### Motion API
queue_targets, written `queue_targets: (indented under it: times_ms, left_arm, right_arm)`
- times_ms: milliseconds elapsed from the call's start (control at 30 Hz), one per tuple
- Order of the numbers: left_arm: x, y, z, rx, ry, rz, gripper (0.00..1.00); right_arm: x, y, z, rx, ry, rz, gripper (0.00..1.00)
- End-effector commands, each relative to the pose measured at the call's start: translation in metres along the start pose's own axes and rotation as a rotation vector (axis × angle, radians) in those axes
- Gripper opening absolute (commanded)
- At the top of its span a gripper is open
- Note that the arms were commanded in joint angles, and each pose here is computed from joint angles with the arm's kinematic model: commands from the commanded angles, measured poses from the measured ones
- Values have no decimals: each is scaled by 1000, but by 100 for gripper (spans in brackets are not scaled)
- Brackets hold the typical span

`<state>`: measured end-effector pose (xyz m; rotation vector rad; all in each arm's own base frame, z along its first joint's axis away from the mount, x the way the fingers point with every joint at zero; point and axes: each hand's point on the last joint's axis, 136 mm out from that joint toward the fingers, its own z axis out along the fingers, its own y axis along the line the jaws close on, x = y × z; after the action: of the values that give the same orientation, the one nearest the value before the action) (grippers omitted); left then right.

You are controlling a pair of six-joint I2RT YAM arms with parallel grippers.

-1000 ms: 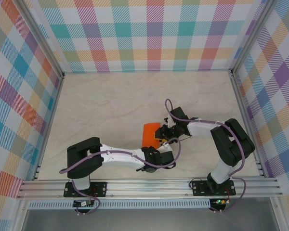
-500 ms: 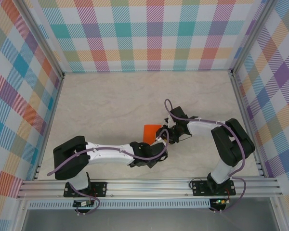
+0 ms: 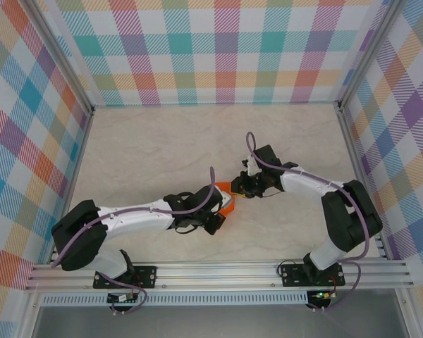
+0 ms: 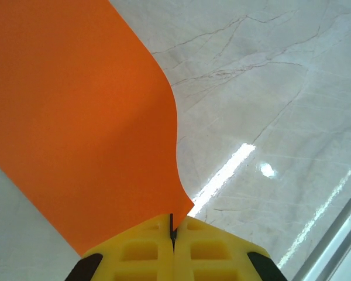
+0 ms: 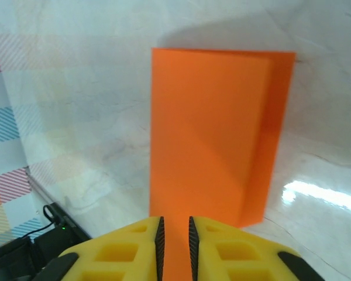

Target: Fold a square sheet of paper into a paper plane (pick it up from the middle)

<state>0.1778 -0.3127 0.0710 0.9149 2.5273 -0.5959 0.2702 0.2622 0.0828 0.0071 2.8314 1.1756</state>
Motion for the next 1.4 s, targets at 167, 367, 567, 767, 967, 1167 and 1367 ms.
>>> queue_targets:
  times_ms: [167,367,567,767,967,1167,1367]
  left_arm:
    - [-6,-7,-4,155,-8,-73,0]
    - [-10,0,-4,210,-6,-117,1]
    - [-5,12,8,221,30,-159,2]
    - [-5,25,12,208,30,-192,2]
    - [-1,37,18,174,48,-209,3]
    - [-2,46,25,146,48,-228,4]
    - [-1,51,30,119,54,-230,5]
  right_arm:
    - [-8,2,28,24,105,-59,18]
    - [-9,-22,47,110,156,-77,17]
    - [-6,-37,57,158,189,-87,17]
    - [-2,-45,61,180,205,-89,17]
    - [-2,-45,61,182,203,-85,18]
    - [-1,-45,61,185,203,-84,19]
    - [0,-45,60,189,202,-79,19]
